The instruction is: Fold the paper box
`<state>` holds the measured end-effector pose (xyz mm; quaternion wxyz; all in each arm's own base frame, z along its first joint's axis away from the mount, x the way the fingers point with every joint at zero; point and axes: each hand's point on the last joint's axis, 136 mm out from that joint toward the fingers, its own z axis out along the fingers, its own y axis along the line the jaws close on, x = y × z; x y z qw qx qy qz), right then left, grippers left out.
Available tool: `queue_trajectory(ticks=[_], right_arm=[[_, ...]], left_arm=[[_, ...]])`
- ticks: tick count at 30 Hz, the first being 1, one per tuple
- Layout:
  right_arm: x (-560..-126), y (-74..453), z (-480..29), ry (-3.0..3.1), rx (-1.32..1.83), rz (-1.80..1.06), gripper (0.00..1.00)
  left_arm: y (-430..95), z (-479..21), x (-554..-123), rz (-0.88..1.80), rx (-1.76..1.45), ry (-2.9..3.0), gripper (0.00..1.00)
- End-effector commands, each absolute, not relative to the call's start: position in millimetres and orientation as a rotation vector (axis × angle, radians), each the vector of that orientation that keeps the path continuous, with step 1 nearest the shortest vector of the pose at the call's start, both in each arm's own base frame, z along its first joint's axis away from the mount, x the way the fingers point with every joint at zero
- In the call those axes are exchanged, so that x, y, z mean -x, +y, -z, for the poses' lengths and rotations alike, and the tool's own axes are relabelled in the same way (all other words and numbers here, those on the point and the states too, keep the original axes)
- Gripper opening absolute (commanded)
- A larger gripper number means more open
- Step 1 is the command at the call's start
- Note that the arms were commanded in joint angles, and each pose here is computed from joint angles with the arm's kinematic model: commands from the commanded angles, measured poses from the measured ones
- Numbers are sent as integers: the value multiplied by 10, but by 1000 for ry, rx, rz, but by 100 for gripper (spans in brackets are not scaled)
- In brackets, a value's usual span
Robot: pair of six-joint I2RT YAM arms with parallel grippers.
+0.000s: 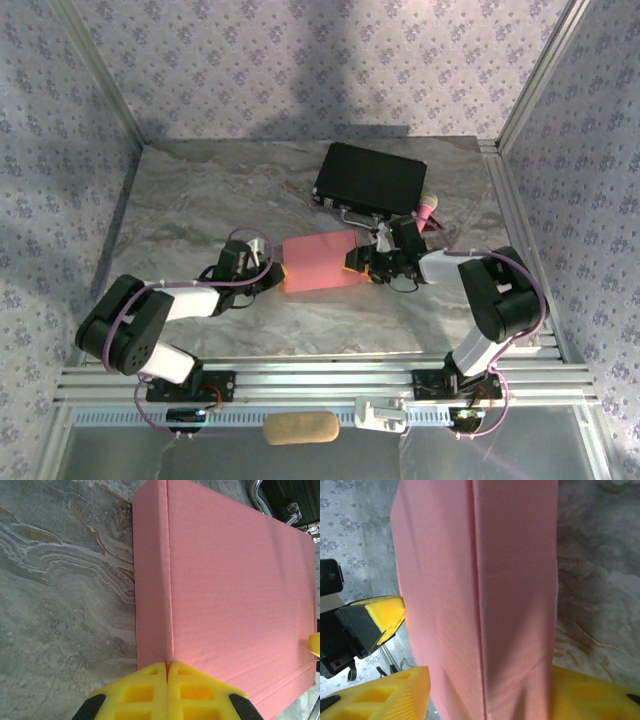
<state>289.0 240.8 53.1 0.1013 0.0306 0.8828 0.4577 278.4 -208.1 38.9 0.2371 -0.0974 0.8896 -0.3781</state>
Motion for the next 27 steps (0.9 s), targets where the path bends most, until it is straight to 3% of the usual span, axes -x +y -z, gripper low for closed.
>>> queue_trajectory(ticks=[1,6,8,11,13,19,27], right_arm=[[-2934,2546,-614,2554,-103,-1456,54],[-3024,2563,-561,2550,-268,-1487,39],[-3059,2525,-592,2536,-353,-1498,34],[-3070,2474,-688,2540,-428,-1492,31],[-3058,2432,-772,2561,-448,-1471,31],[-2974,2266,-927,2679,-541,-1435,32],[-2882,2089,-1106,2754,-626,-1489,33]], left_arm=[[-1784,183,-2438,867,397,2647,0],[-1881,-25,-2532,947,386,2586,1],[-1884,-218,-2581,934,344,2547,25],[-1909,-643,-2612,796,161,2479,45],[-1990,-980,-2601,686,-24,2406,52],[-2333,-1487,-2408,328,-662,2174,58],[-2788,-1269,-2367,-217,-1249,1925,61]])
